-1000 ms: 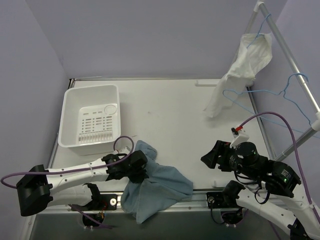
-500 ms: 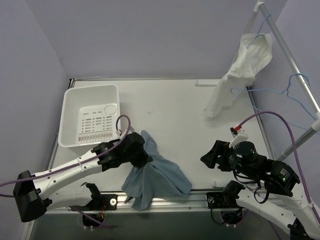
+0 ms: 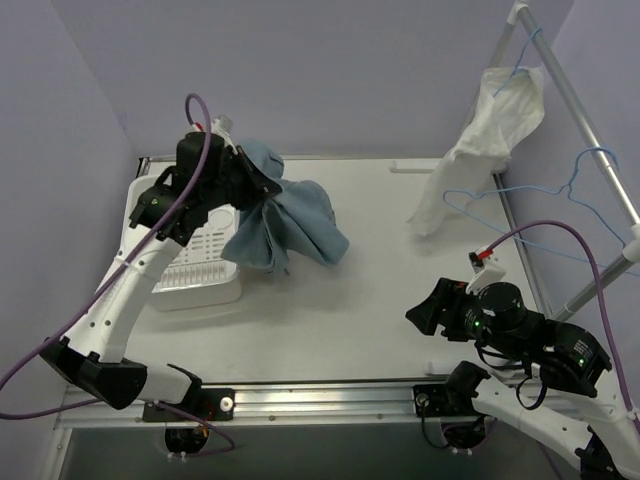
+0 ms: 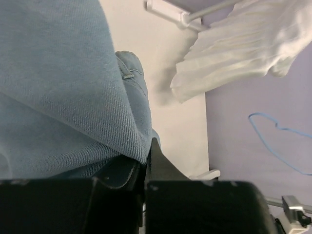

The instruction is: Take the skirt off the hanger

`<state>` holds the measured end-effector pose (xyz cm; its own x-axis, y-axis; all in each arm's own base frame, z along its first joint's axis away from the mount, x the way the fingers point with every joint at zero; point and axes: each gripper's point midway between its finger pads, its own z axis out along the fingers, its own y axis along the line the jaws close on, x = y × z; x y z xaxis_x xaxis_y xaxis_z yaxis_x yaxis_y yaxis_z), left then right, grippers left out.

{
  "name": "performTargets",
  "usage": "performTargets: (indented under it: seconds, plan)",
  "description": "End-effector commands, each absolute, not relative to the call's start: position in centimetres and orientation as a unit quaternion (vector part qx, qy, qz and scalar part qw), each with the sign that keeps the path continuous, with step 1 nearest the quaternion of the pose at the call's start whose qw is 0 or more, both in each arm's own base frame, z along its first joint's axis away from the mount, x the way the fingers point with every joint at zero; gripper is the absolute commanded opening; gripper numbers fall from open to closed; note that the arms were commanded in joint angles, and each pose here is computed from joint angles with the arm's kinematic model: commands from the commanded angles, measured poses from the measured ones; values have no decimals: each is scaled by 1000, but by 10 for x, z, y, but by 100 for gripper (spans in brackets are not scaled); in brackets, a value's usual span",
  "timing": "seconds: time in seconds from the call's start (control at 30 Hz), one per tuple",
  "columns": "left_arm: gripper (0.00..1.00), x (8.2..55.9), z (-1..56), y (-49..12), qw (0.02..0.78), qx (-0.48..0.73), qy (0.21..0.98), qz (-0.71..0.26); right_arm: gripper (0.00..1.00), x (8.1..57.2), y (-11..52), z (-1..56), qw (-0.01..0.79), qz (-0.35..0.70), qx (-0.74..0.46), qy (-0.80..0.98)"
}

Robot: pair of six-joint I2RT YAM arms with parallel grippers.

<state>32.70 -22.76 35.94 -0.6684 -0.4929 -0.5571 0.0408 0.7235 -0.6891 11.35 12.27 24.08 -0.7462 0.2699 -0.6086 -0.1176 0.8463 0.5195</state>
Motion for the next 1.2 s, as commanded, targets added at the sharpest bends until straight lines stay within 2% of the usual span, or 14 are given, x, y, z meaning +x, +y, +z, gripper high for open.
performTargets:
  seconds: [0.0,0.27,0.57,0.77,0.93,1.17]
  plan:
    - [2,336,427,-225,431,-72,797,-417,67,116,118,239,360,261,44,895]
    - [2,367,490,-137,510,-114,764,-378,67,122,131,237,353,262,28,898]
    - [2,372,514,-46,550,-163,740,-351,67,125,138,228,345,263,19,901]
    - [2,379,475,-25,521,-204,755,-341,67,128,137,228,346,251,12,904]
    - [2,399,404,-25,435,-253,786,-358,67,130,137,230,348,242,7,906]
    - [2,404,329,-33,350,-319,788,-393,67,131,140,228,346,247,8,905]
